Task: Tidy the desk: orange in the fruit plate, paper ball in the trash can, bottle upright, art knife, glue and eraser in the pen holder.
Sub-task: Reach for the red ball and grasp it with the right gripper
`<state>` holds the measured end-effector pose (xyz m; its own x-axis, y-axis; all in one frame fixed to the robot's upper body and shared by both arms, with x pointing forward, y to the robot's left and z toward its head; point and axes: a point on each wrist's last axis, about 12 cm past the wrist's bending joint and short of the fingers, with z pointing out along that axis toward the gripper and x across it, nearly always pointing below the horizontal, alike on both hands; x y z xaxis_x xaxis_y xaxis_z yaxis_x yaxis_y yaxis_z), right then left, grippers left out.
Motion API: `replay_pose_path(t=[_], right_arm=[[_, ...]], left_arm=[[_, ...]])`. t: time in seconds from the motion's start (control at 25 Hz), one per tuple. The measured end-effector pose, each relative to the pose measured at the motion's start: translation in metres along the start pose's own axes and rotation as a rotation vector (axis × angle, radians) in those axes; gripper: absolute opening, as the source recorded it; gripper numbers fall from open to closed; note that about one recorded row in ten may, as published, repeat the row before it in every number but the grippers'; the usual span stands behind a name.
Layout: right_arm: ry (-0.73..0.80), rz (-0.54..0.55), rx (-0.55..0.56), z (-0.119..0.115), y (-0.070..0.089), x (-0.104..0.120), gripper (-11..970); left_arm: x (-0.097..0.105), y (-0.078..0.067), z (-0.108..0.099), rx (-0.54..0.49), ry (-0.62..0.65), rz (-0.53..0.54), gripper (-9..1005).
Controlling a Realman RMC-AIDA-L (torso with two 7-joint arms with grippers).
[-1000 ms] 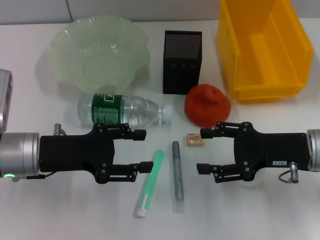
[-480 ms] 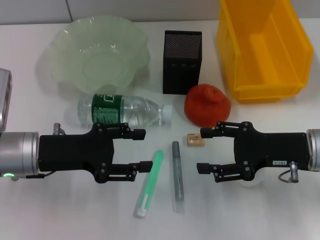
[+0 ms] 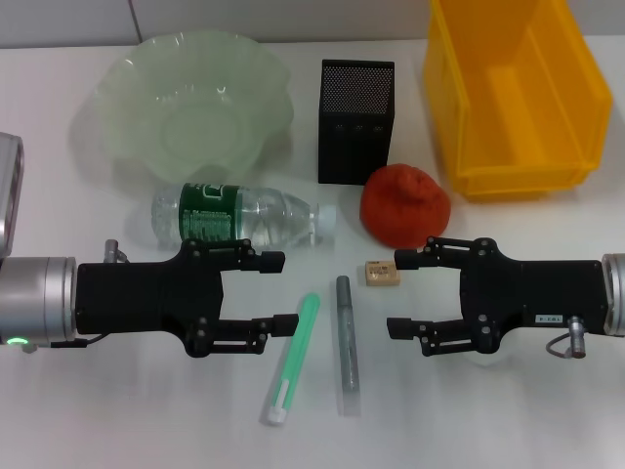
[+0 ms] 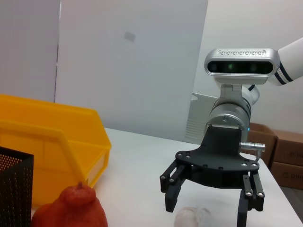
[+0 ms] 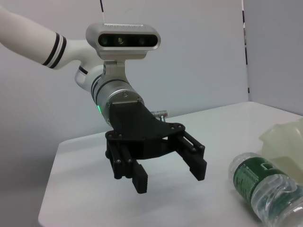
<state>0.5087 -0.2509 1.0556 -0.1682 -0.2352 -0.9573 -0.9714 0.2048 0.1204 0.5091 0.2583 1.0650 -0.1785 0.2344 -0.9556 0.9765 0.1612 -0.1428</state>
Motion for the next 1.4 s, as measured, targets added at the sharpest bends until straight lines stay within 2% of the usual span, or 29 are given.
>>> replay_pose_path(t=[0.2, 0.36, 0.4, 0.48, 0.8, 1.04, 1.2, 1.4], right_arm=[[-0.010, 0.022, -0.014, -0.006, -0.001, -0.005, 819], [0.026, 0.106, 0.000, -0.025, -0.017, -0.030, 820], [0.050, 0.125, 0.000, -0.029, -0.024, -0.043, 820], [0.064, 0.129, 0.000, -0.031, -0.027, -0.049, 820], [0.267, 0.137, -0.042, -0.033, -0.056, -0.107, 816], [0.359, 0.114, -0.041, -0.026, -0.066, -0.122, 813], [0.352, 0.097, -0.031, -0.025, -0.066, -0.124, 811], [0.372, 0.090, -0.002, -0.029, -0.068, -0.142, 809]], left_arm=[[0.001, -0.001, -0.001, -0.005, 0.002, 0.001, 719], [0.002, -0.001, 0.001, 0.009, 0.018, 0.002, 719], [0.002, -0.001, 0.002, 0.012, 0.025, 0.004, 719], [0.002, -0.001, 0.002, 0.013, 0.027, 0.006, 718], [0.002, 0.000, 0.001, 0.007, 0.031, 0.020, 717], [0.002, -0.001, 0.003, 0.011, 0.033, 0.020, 717], [0.003, -0.003, 0.004, 0.016, 0.025, 0.023, 716], [0.005, -0.007, 0.003, 0.021, 0.008, 0.004, 716]])
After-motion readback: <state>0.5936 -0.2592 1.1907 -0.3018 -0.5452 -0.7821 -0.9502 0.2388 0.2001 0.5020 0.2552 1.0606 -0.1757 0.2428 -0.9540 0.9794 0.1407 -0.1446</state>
